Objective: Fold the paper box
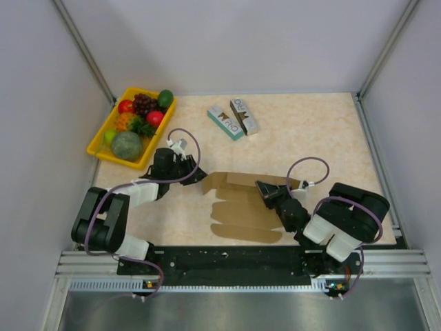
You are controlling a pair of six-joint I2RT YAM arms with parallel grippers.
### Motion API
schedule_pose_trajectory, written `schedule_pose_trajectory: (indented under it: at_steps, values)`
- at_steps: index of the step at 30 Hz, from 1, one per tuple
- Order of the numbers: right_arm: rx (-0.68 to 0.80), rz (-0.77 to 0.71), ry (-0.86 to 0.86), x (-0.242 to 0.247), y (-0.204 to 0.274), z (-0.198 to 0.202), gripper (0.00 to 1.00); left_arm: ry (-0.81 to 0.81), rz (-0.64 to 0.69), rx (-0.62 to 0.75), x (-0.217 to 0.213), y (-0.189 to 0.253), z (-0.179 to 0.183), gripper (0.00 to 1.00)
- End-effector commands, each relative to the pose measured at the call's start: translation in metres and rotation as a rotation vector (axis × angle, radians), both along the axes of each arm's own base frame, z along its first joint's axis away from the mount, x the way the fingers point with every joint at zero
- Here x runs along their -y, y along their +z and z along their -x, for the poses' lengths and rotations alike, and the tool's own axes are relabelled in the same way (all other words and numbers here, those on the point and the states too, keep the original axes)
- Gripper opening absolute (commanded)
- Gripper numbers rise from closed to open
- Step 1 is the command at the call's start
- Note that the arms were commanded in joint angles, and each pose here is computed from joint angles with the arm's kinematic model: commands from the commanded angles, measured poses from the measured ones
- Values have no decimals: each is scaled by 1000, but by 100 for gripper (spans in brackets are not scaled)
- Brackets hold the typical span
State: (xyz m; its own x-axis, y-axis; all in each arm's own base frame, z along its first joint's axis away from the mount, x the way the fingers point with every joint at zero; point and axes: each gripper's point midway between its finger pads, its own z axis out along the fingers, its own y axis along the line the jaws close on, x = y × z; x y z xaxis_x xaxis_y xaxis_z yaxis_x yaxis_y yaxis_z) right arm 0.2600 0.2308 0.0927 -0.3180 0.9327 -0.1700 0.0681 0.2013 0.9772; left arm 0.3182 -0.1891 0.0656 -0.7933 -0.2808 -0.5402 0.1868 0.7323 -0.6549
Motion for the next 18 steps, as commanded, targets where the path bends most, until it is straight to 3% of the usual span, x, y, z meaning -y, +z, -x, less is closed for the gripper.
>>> schedule_pose_trajectory:
  at_steps: [1, 15, 18]
  values:
    - [149, -136, 33, -12, 53, -3, 0, -96, 101, 89, 16, 27, 17, 36]
    - [101, -144, 50, -22, 52, -7, 0, -163, 150, 111, 46, 32, 53, 34]
    - [65, -116, 45, -20, 45, -6, 0, -133, 112, 124, 38, 35, 53, 46]
